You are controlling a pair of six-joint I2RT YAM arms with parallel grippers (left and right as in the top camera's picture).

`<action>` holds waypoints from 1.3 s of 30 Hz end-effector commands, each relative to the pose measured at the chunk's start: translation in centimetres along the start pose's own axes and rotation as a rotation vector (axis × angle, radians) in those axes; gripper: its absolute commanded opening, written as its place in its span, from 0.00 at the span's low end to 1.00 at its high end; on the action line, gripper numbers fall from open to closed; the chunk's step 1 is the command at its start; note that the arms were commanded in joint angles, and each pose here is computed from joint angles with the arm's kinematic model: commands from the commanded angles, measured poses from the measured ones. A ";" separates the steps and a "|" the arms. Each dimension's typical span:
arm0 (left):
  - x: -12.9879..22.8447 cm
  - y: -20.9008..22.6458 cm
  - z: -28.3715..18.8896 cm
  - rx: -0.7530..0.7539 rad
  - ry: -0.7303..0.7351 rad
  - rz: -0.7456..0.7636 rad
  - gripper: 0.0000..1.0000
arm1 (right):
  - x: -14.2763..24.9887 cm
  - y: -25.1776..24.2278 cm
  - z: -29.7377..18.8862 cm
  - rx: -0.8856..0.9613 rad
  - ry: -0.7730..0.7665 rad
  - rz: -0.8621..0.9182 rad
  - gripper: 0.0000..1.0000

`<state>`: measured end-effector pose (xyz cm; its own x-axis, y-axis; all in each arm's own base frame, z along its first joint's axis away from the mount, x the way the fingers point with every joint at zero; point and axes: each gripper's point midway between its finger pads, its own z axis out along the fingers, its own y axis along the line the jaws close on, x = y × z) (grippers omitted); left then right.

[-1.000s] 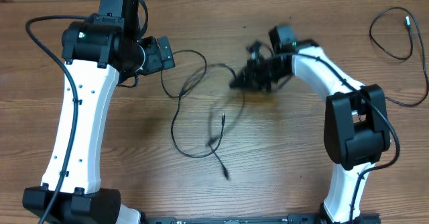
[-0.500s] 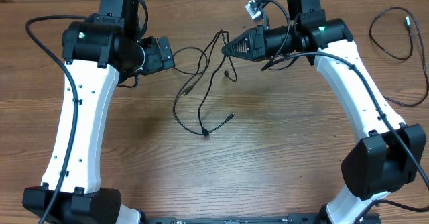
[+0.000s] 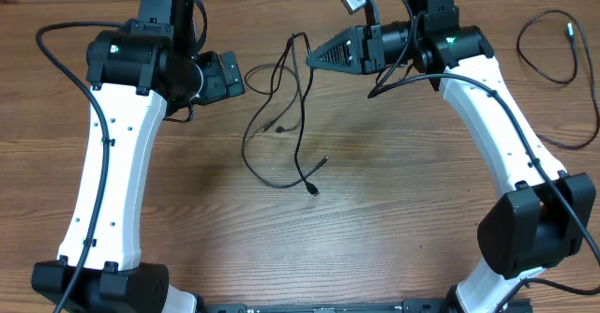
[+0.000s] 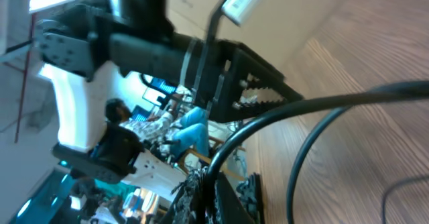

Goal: Untangle cables

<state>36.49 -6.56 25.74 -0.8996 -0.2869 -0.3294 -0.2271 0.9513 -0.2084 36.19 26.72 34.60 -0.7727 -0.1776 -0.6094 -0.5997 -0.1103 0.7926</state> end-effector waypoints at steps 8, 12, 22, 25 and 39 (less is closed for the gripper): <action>-0.1 0.1 0.2 -0.008 0.000 0.007 1.00 | -3.4 4.6 -0.2 -0.046 0.029 0.020 0.04; -0.1 0.1 0.2 -0.008 0.000 0.007 1.00 | -4.1 6.4 -0.3 -0.042 0.030 -0.014 0.04; -2.7 -0.5 0.0 0.012 -0.108 0.011 1.00 | -4.5 7.3 -0.3 -0.038 0.021 -0.035 0.04; -3.6 -1.0 -0.1 0.032 -0.147 0.012 1.00 | -4.5 7.3 -0.3 -0.038 0.019 -0.035 0.04; -3.2 -0.8 0.0 0.021 -0.128 0.014 0.99 | -4.5 7.3 -0.3 -0.038 0.020 -0.037 0.04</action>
<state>39.54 -6.77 27.16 -0.8445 -0.2957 -0.4465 -0.2025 0.9482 -0.2449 36.14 26.69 42.27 -0.7712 -0.1775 -0.6113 -0.5940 -0.1448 0.7913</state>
